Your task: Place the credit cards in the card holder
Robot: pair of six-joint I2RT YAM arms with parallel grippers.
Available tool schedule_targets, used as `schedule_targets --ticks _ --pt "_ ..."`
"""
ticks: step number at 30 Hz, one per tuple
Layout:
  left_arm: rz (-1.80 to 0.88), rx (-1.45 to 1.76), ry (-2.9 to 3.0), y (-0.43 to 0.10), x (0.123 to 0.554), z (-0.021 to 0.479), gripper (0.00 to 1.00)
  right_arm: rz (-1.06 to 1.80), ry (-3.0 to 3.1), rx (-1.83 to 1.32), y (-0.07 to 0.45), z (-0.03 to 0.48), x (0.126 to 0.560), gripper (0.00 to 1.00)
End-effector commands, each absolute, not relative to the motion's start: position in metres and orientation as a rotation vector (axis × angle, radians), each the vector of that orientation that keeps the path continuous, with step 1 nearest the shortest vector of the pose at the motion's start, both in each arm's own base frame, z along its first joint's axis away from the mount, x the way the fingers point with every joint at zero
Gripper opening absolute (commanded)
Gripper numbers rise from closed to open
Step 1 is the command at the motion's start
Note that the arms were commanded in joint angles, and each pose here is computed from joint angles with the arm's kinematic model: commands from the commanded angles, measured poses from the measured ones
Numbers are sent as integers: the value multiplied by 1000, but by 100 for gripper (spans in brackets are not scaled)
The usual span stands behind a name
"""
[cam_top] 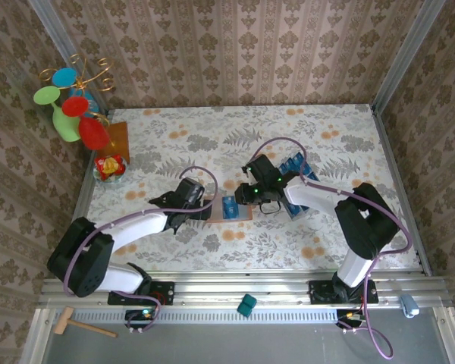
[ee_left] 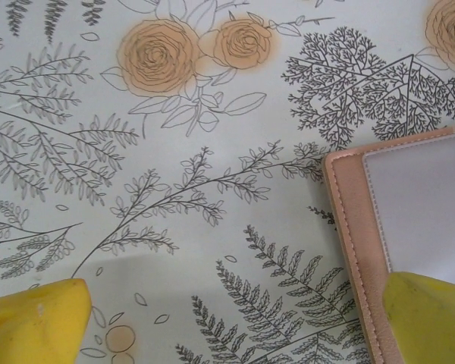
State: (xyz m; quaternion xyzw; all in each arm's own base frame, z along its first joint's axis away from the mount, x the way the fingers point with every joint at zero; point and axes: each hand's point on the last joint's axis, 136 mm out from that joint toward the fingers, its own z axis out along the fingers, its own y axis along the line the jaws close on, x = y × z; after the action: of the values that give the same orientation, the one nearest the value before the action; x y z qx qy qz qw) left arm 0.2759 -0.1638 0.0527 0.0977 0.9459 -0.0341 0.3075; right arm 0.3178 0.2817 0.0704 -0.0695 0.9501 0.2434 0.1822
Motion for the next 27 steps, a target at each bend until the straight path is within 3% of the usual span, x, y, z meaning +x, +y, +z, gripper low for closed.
schedule_targets --ticks 1,5,27 --pt "-65 238 2530 -150 268 48 100 432 2755 -236 261 51 315 14" --pt "-43 210 2555 -140 267 42 100 372 2776 -286 265 42 313 6" --pt "37 144 2667 -133 266 18 100 335 2816 -359 285 22 314 3"
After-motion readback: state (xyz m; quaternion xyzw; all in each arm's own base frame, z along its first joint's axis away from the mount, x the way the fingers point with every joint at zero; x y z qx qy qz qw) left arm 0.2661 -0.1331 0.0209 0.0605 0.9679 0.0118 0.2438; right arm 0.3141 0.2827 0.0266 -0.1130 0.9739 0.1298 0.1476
